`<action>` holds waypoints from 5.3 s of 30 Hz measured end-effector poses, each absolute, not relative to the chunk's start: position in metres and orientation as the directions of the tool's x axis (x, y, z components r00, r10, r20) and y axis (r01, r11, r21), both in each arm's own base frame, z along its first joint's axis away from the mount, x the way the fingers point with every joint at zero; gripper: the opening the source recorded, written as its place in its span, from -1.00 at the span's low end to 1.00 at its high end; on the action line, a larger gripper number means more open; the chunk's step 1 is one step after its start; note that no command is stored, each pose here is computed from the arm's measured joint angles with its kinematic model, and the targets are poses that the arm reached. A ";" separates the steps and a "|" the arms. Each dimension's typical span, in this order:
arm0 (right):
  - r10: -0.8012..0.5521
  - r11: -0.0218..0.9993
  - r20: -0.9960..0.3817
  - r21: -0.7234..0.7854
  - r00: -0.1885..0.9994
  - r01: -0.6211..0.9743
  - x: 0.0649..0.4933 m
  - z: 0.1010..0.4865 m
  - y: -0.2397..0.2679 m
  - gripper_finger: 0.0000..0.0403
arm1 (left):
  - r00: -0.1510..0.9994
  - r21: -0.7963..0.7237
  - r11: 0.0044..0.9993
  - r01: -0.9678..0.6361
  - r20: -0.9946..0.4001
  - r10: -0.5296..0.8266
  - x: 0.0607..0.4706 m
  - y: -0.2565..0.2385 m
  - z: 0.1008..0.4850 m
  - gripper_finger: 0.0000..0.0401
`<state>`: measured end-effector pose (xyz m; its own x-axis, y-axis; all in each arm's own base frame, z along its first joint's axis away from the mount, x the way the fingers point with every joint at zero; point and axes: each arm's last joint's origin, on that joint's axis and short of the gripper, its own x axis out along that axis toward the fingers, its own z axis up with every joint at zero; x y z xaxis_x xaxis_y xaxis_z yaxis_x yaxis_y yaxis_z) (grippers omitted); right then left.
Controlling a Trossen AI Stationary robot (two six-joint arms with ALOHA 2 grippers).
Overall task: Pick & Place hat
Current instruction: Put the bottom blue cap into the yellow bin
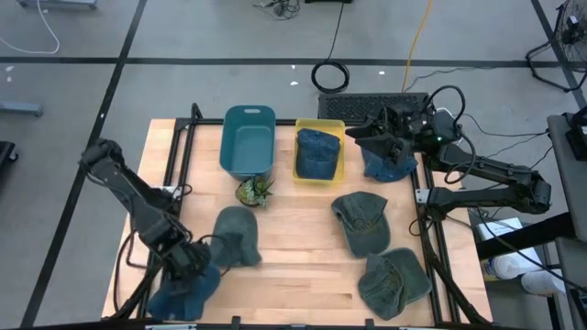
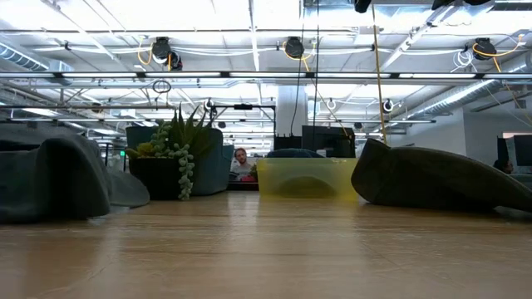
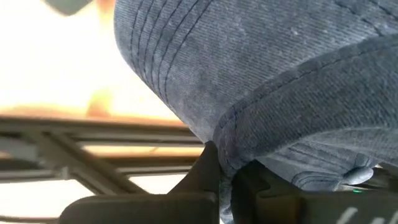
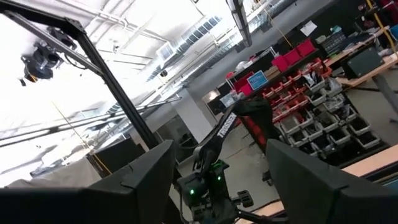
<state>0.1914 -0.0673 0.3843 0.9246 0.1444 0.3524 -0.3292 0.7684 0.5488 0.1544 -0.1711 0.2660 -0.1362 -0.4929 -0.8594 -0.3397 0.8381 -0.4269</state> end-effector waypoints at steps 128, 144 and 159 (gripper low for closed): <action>-0.176 0.545 0.191 -0.798 0.966 0.257 0.314 0.346 -0.019 -0.93 | 0.992 -0.870 0.493 0.010 -0.055 -0.116 0.263 0.088 0.370 -0.91; -0.236 0.653 0.212 -0.689 0.948 0.316 0.273 0.378 -0.020 -0.95 | 0.961 -0.714 0.668 0.212 0.028 -0.274 0.261 0.088 0.379 -0.11; 0.102 0.985 0.220 -0.160 0.970 -0.067 0.207 0.410 -0.023 -0.95 | 0.964 -0.397 0.882 0.255 0.031 -0.265 0.259 0.093 0.379 -0.01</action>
<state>0.2067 -0.0230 0.4097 0.9701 0.1022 0.2200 -0.0675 0.9848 -0.1598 0.2585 0.0930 0.3791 0.9639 -0.2647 0.0307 0.2548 0.8819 -0.3966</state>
